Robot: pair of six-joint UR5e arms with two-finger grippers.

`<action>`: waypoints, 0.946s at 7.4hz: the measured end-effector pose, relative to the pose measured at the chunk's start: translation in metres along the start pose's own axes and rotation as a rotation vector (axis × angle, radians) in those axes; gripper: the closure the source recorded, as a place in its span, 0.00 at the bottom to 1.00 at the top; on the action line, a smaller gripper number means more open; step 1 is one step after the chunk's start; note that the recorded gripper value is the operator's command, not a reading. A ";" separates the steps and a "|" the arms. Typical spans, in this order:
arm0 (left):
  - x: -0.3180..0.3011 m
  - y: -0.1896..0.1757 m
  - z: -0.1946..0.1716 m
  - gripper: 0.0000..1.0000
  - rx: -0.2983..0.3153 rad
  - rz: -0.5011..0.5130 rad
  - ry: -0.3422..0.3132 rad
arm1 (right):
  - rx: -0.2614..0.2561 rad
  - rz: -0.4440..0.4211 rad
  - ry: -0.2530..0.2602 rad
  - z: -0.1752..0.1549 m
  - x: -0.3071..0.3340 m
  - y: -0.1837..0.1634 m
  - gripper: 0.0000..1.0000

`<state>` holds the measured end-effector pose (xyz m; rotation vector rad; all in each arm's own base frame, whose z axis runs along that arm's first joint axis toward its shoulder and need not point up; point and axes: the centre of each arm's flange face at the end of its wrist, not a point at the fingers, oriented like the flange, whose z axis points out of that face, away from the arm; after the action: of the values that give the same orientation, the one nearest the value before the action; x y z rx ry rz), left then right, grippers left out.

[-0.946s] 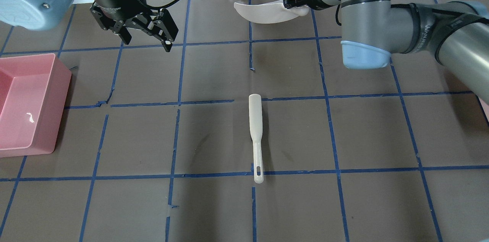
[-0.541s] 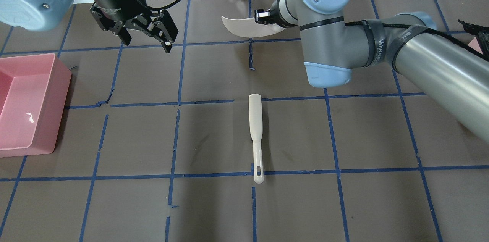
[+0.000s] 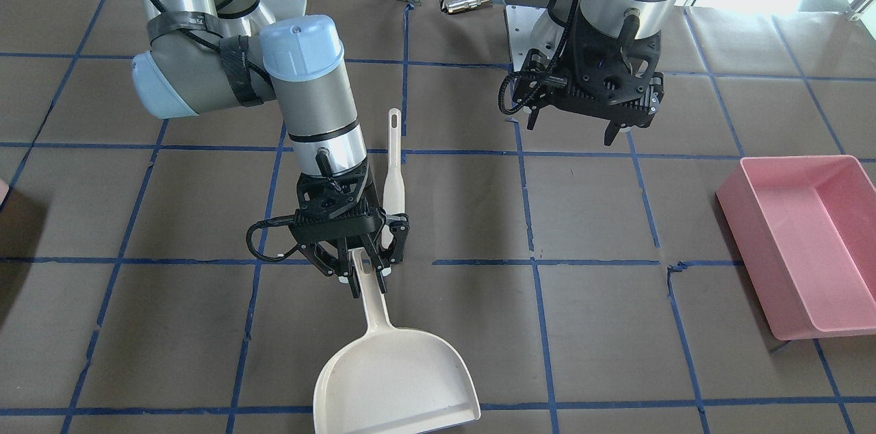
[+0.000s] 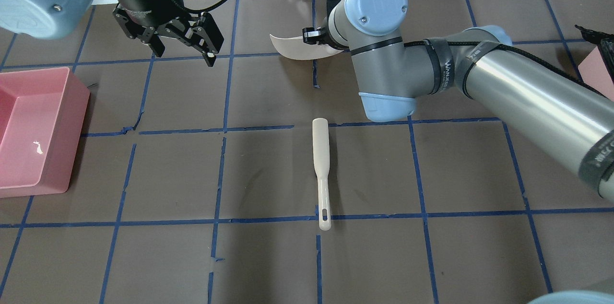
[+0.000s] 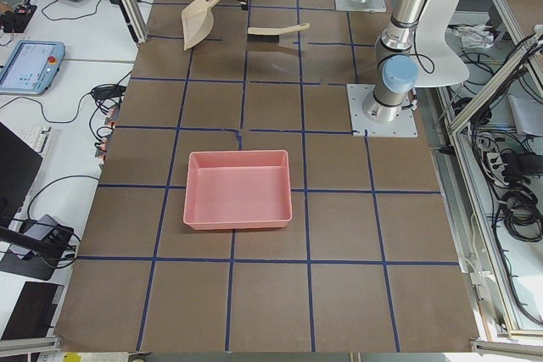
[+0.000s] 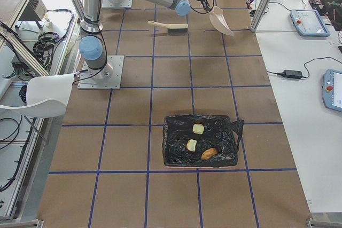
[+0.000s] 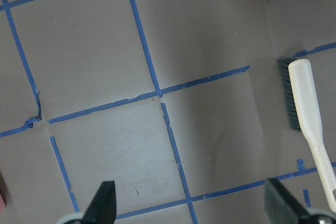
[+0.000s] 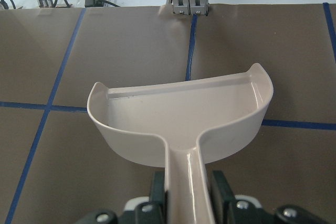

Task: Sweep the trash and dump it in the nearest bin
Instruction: 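Lower the dustpan onto the table beyond the brush with the right gripper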

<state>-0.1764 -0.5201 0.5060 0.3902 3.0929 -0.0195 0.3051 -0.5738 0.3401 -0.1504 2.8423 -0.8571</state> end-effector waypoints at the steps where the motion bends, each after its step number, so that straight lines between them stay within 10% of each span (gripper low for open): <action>1: 0.000 0.000 0.000 0.00 0.000 0.000 0.000 | 0.004 -0.001 0.001 0.002 -0.001 0.000 0.99; 7: 0.000 0.000 -0.001 0.00 0.002 0.000 0.000 | -0.001 -0.002 -0.001 0.009 -0.002 0.002 0.97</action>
<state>-0.1765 -0.5203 0.5070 0.3902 3.0928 -0.0229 0.3084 -0.5768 0.3323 -0.1530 2.8425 -0.8553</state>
